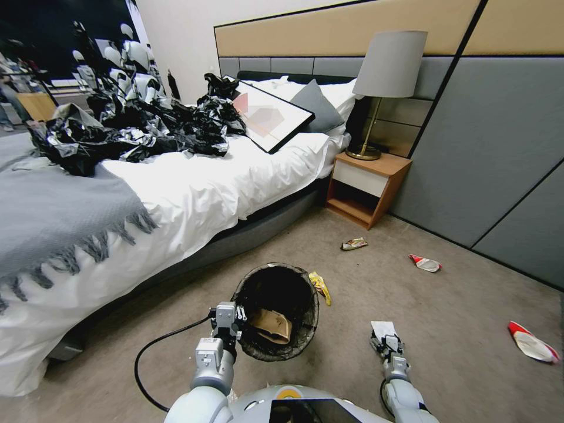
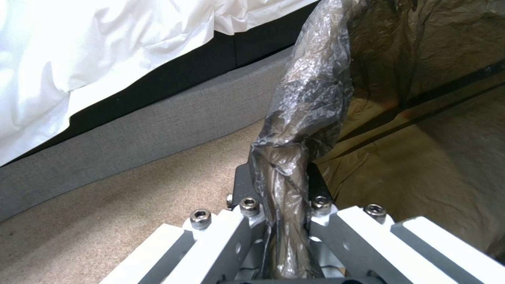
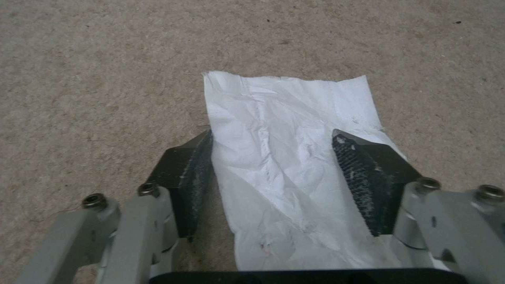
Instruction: Pick up the trash bin, then pick up the garbage from the floor and place it into the trash bin.
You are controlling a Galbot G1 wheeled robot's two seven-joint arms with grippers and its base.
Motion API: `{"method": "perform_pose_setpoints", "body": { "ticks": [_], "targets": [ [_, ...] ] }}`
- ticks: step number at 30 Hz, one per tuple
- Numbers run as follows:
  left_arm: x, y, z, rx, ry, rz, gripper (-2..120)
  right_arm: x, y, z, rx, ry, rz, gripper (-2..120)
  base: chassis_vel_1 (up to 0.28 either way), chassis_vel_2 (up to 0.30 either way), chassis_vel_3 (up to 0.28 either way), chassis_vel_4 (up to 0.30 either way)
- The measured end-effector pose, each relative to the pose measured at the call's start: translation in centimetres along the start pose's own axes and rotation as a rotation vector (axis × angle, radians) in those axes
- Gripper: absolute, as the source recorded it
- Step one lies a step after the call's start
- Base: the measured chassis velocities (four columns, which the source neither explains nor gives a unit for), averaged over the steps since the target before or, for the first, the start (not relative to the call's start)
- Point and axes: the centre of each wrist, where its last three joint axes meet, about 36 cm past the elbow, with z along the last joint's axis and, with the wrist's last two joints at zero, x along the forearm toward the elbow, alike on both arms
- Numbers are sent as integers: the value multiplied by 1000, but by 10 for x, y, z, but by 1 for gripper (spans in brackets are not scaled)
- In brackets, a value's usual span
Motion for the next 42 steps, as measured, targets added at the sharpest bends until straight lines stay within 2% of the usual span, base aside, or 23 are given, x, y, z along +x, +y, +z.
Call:
{"method": "perform_pose_setpoints", "body": {
  "ticks": [1,5,12,17,20,37,40,41,42],
  "targets": [
    [0,0,0,0,0,0,0,0,0,1,1,0,-2,51,0,0,0,0],
    [0,0,0,0,0,0,0,0,0,1,1,-1,-3,46,0,0,0,0],
    [0,0,0,2,0,1,0,1,-3,5,3,-7,-3,24,0,0,0,0],
    [0,0,0,2,-1,2,0,2,-5,6,3,-8,-3,13,0,0,0,0],
    [0,0,0,2,0,2,0,2,-6,7,4,-9,-6,0,0,0,0,0],
    [0,-1,0,3,-2,3,0,8,-7,1,1,-60,-18,0,0,0,0,0],
    [-1,-1,1,1,-1,6,0,17,0,-34,-9,-193,-41,0,0,0,0,0],
    [-1,-1,1,1,-1,6,0,17,0,-34,-9,-193,-41,0,0,0,0,0],
    [-1,-1,2,1,1,7,0,22,4,-50,-20,-267,-62,0,0,0,0,0]
  ]
}}
